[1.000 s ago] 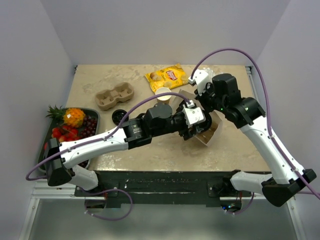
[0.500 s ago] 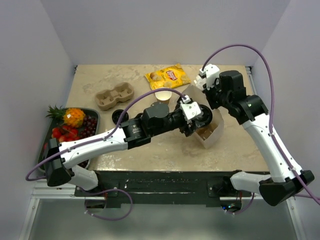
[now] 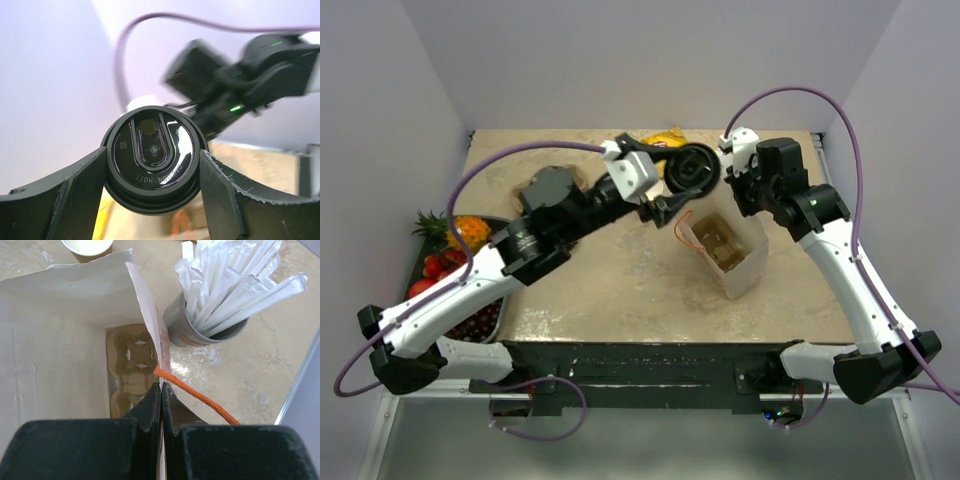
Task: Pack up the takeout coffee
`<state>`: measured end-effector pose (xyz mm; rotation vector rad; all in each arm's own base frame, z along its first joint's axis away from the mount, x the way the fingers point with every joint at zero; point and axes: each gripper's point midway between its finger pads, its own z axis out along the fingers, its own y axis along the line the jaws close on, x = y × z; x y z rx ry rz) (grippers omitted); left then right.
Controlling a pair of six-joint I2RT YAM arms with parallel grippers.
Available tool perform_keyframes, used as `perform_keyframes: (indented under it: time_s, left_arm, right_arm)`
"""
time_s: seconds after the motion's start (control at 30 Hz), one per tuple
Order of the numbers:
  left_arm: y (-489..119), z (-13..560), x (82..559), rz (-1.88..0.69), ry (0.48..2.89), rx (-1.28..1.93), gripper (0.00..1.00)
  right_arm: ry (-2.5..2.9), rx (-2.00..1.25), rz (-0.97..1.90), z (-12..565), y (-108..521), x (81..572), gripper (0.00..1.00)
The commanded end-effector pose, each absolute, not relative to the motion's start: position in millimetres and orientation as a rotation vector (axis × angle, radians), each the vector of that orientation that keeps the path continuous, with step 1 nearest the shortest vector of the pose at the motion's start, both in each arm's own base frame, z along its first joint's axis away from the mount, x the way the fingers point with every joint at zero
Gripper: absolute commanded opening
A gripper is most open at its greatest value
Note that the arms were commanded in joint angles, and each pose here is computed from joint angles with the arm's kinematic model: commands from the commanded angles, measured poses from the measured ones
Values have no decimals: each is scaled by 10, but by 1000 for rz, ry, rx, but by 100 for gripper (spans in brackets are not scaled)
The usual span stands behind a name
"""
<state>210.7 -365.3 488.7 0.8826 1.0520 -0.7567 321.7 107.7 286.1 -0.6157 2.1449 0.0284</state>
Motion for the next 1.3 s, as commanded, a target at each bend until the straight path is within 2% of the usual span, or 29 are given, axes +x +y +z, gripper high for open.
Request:
perform_keyframes:
  time_s: [0.0, 0.03, 0.2, 0.37, 0.5, 0.77, 0.93, 1.27]
  left_arm:
    - [-3031, 4923, 2259, -538, 1096, 883, 0]
    - [-2844, 4912, 2251, -502, 1113, 866, 0]
    - [-2569, 4012, 2045, -520, 1296, 1005, 0]
    - [-2734, 2988, 1815, -685, 1436, 1164, 0]
    - [-2906, 2567, 1884, -723, 1464, 1192, 0]
    - [-3242, 2417, 2026, -863, 1376, 1049, 0]
    - [-3382, 2269, 2118, -922, 1401, 979, 0]
    - [-3357, 1971, 2239, -869, 1378, 922, 0]
  right_arm:
    - [2096, -600, 67, 2990, 1120, 3240, 0]
    - [2091, -602, 72, 3002, 1124, 3236, 0]
    - [2090, -614, 87, 3011, 1138, 3203, 0]
    - [2090, -615, 91, 3029, 1155, 3230, 0]
    - [2090, -632, 110, 3039, 1195, 3241, 0]
    - [2090, -635, 100, 3039, 1162, 3192, 0]
    - [2102, -647, 93, 3002, 1146, 3175, 0]
    - [2144, -673, 66, 2943, 1131, 3248, 0]
